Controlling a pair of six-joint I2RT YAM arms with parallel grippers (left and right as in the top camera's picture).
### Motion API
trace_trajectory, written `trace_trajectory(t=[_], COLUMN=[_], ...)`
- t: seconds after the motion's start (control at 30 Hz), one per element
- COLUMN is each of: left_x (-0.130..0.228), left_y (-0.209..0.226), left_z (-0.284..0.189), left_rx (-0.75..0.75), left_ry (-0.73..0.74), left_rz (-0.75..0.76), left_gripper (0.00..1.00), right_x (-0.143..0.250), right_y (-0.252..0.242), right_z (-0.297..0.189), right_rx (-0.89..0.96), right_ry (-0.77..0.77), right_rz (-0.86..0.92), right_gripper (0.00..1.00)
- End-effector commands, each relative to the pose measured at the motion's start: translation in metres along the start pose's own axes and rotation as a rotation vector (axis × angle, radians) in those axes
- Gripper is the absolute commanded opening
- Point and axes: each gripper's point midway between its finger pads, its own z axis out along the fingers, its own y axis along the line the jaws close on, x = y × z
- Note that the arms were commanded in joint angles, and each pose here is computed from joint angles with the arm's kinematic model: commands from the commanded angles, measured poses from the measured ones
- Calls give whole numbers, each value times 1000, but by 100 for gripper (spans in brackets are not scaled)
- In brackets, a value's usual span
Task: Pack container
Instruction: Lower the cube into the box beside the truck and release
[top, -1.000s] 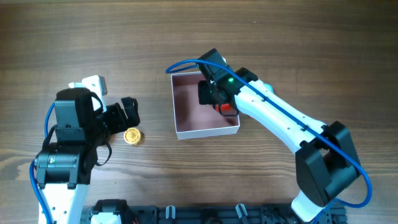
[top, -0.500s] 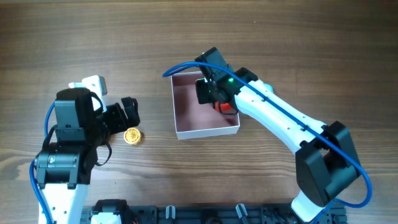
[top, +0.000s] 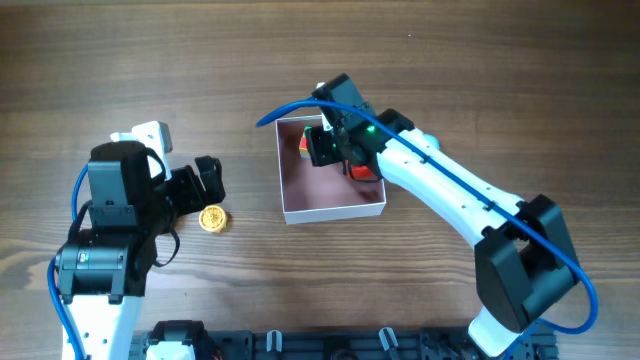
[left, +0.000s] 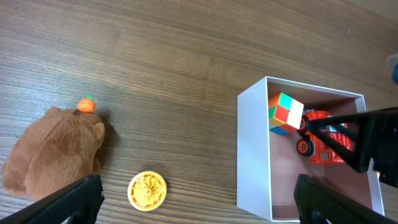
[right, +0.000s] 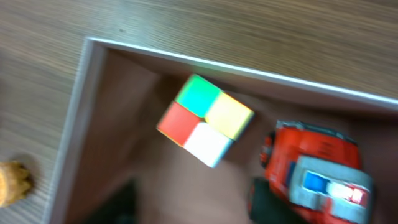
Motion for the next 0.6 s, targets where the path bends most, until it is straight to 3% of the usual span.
trace_trajectory(t=[0.0,0.57], left_x=[-6,-6], left_y=[-6,-6], left_z=[-4,-4], left_rx=[18,18], left_ry=[-15,-17], left_rz=[-1,-1], left_gripper=[100,100], right_x=[1,-16], right_y=[29,36], right_z=[6,61], right_rx=[-82,-85], right_ry=[0,-92], right_rz=[-67,-88], right_gripper=[4,4])
